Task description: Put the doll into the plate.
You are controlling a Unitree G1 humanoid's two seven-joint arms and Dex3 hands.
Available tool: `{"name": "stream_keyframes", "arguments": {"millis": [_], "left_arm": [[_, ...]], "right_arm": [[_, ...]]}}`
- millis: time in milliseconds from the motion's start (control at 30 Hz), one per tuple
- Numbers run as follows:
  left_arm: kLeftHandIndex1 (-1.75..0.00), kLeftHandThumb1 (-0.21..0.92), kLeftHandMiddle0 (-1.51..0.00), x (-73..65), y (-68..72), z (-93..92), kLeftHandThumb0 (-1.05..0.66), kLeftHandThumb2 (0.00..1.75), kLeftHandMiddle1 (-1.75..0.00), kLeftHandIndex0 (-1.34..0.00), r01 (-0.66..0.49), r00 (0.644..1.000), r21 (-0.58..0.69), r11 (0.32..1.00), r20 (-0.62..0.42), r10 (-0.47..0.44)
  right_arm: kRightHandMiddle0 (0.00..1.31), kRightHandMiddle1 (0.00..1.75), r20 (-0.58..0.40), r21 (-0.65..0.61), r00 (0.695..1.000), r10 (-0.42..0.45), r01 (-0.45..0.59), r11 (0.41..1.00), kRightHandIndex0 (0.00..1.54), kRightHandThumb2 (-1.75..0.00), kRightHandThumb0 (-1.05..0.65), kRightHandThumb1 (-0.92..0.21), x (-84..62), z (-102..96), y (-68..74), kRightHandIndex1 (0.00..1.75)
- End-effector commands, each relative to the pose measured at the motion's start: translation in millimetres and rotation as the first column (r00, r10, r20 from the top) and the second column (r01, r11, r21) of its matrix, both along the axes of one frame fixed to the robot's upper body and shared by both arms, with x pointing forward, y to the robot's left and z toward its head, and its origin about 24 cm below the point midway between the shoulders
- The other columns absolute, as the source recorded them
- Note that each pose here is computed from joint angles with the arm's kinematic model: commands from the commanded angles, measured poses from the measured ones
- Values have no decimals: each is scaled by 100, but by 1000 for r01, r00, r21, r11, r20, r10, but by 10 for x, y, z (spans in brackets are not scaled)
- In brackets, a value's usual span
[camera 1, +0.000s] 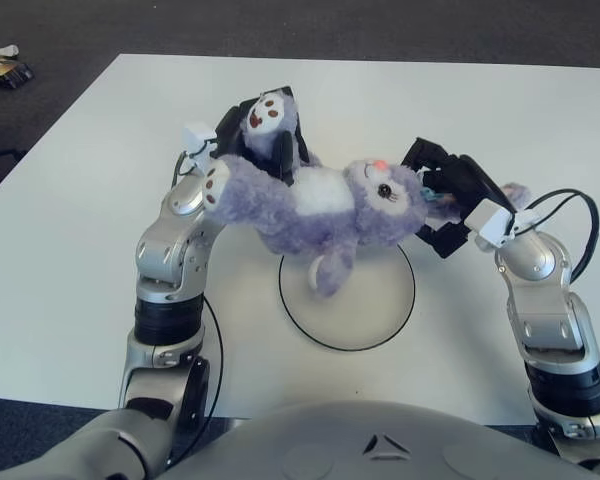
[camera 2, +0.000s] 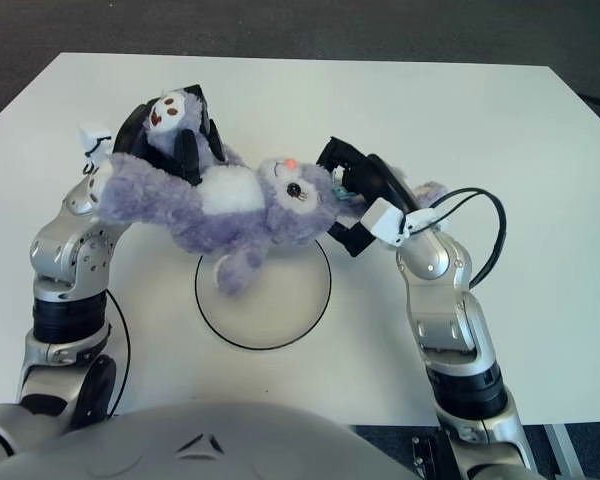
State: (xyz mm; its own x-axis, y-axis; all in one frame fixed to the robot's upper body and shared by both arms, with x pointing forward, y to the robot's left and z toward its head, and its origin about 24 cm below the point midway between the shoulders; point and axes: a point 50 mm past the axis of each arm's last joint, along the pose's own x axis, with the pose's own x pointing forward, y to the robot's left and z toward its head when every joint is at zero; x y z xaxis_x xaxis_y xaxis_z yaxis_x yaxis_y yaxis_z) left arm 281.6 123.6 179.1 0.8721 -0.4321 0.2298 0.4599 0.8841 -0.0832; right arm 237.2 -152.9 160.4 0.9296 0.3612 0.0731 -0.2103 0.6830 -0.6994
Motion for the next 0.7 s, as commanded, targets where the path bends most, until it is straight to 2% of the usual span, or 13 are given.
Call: {"name": "stream_keyframes", "arguments": {"millis": [0,400,667], "left_arm": [[-175,18,-72,-49,13,-4,52,148,-175,-90,1,1000,20,1000,22,-1],[-175,16,-73,-164,76,-43,53,150,-175,-90,14,1000,-7,1000,-21,-14],[-175,18,-71,-199,94,-69,52,147,-175,-86,15,999,-51,999,-45,-17]], "right_arm": [[61,175,18,16,1000,26,-26,1000,87,-166,0,0,-50,10,14,168],[62,175,44,20,998,35,-36,999,88,-166,0,1,-140,-41,3,167],[62,175,26,-3,999,42,-42,999,88,-165,0,0,-182,-72,6,165]]}}
